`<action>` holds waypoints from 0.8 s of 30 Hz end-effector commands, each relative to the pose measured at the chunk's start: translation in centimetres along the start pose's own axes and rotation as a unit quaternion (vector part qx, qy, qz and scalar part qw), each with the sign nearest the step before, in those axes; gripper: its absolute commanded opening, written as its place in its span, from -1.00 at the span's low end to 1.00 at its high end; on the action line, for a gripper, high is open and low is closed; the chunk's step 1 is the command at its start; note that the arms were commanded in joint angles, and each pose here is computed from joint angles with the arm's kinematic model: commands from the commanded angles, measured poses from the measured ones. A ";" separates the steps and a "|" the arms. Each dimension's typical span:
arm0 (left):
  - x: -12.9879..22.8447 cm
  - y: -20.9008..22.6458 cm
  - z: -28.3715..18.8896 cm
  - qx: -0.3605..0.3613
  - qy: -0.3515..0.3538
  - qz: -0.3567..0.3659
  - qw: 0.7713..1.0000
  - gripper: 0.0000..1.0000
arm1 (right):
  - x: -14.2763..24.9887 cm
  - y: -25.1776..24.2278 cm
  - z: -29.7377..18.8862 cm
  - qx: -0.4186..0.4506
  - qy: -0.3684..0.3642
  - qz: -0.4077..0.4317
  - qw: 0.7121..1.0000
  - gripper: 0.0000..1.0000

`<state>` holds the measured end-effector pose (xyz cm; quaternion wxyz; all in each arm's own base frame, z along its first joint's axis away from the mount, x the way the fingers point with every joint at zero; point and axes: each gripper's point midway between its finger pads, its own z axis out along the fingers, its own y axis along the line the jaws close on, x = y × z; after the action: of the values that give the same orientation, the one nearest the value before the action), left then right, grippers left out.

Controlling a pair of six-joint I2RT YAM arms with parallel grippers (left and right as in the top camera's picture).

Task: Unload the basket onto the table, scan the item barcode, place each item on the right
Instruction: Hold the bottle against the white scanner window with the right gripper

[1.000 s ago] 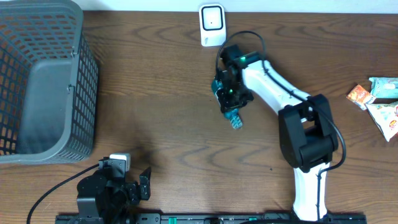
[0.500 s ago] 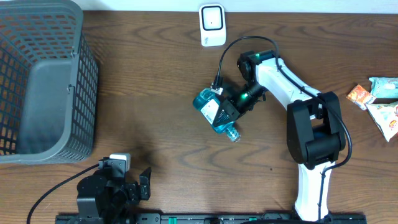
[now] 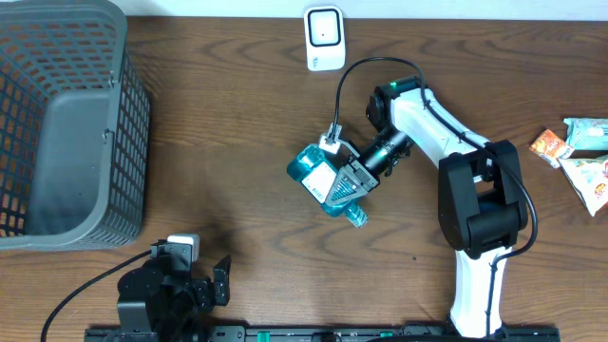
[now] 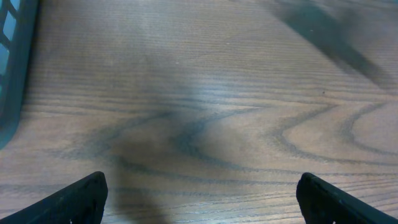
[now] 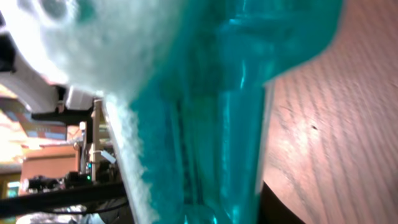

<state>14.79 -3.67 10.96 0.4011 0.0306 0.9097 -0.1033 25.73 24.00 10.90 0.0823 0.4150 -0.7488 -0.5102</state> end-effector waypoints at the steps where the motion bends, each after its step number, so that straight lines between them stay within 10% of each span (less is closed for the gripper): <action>1: -0.3 -0.2 -0.3 0.005 -0.006 0.007 1.000 0.94 | -2.1 2.5 -1.2 -0.016 -0.054 -0.091 0.994 -0.98; 16: -0.3 -0.2 -0.3 0.005 -0.006 0.007 1.000 0.94 | -4.7 -7.5 -3.1 0.229 0.016 -0.170 0.958 -0.97; 24: -0.3 -0.2 -0.3 0.005 -0.006 0.007 1.000 0.94 | -10.4 -15.0 -9.5 0.522 0.083 -0.262 0.807 -0.98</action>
<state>14.79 -3.67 10.96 0.4010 0.0306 0.9097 -0.1035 41.00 23.94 3.57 -0.1722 0.6114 -0.7548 -0.1635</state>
